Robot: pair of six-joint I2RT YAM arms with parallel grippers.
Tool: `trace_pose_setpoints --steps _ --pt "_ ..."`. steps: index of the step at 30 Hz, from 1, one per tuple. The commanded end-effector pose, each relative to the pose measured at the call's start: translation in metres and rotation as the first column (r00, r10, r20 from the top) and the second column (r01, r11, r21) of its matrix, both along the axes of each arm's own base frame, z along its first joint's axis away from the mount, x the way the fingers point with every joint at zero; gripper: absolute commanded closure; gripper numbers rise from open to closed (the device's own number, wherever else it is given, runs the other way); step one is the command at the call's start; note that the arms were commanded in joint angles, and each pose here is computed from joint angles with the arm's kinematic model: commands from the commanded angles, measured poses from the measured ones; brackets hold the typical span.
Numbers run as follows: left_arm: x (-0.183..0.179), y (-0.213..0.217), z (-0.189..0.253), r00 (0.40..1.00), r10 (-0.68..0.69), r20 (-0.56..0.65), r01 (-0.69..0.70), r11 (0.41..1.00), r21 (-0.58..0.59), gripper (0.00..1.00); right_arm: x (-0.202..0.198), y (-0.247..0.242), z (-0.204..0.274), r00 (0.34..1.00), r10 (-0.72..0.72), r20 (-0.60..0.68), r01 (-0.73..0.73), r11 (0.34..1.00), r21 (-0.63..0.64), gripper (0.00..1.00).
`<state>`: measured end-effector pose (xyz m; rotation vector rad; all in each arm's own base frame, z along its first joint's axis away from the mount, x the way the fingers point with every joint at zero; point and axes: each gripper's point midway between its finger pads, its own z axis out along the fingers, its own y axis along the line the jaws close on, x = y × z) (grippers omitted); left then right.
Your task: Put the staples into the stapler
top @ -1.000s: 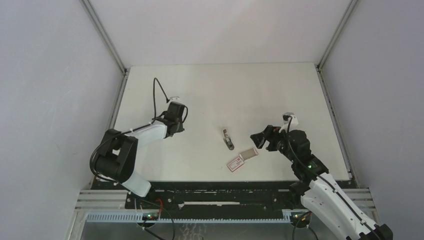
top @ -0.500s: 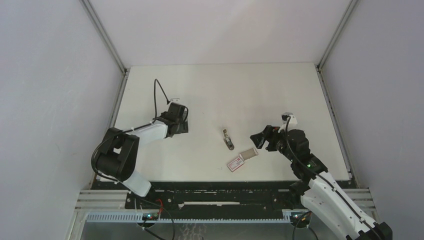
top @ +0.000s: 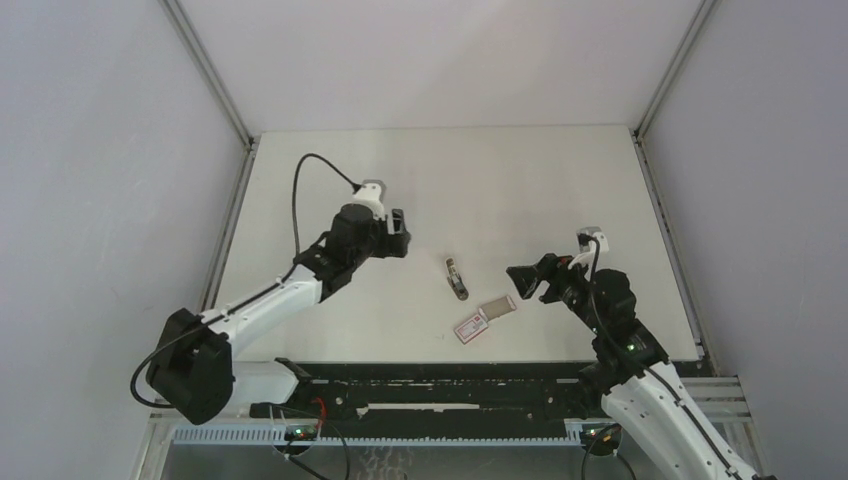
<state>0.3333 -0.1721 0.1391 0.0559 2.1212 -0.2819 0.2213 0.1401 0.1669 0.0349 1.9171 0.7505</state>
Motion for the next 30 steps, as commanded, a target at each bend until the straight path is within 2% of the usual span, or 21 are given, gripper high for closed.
trace_pose_setpoints --steps 1,4,8,11,20,22,26,30 --pt "-0.023 -0.091 0.024 0.910 -0.397 0.122 0.414 0.888 -0.199 0.17 -0.001 0.004 0.026 0.991 0.046 0.125 -0.047 0.999 0.009 0.21" --pt "-0.030 -0.121 0.028 0.848 -0.502 0.172 0.531 0.811 -0.246 0.18 -0.005 0.009 0.029 0.987 0.085 0.136 -0.087 0.996 0.009 0.21" --pt "-0.029 -0.148 0.022 0.796 -0.580 0.174 0.606 0.756 -0.249 0.18 -0.005 0.014 0.029 0.984 0.112 0.137 -0.115 0.993 0.010 0.21" --pt "-0.021 -0.157 0.000 0.795 -0.593 0.124 0.603 0.756 -0.254 0.19 -0.005 0.016 0.031 0.982 0.124 0.142 -0.128 0.992 0.016 0.21" --pt "-0.015 -0.169 -0.032 0.791 -0.608 0.072 0.600 0.746 -0.289 0.20 -0.006 0.018 0.030 0.981 0.136 0.139 -0.139 0.990 0.015 0.21" --pt "-0.015 -0.171 -0.038 0.788 -0.613 0.057 0.600 0.744 -0.295 0.24 -0.005 0.018 0.030 0.981 0.137 0.139 -0.140 0.990 0.015 0.21" --pt "-0.015 -0.174 -0.040 0.781 -0.622 0.059 0.606 0.733 -0.309 0.39 -0.005 0.019 0.028 0.981 0.139 0.132 -0.142 0.990 0.013 0.22" --pt "-0.013 -0.175 -0.042 0.785 -0.617 0.056 0.602 0.736 -0.310 0.49 -0.005 0.019 0.027 0.982 0.138 0.131 -0.141 0.990 0.013 0.22"
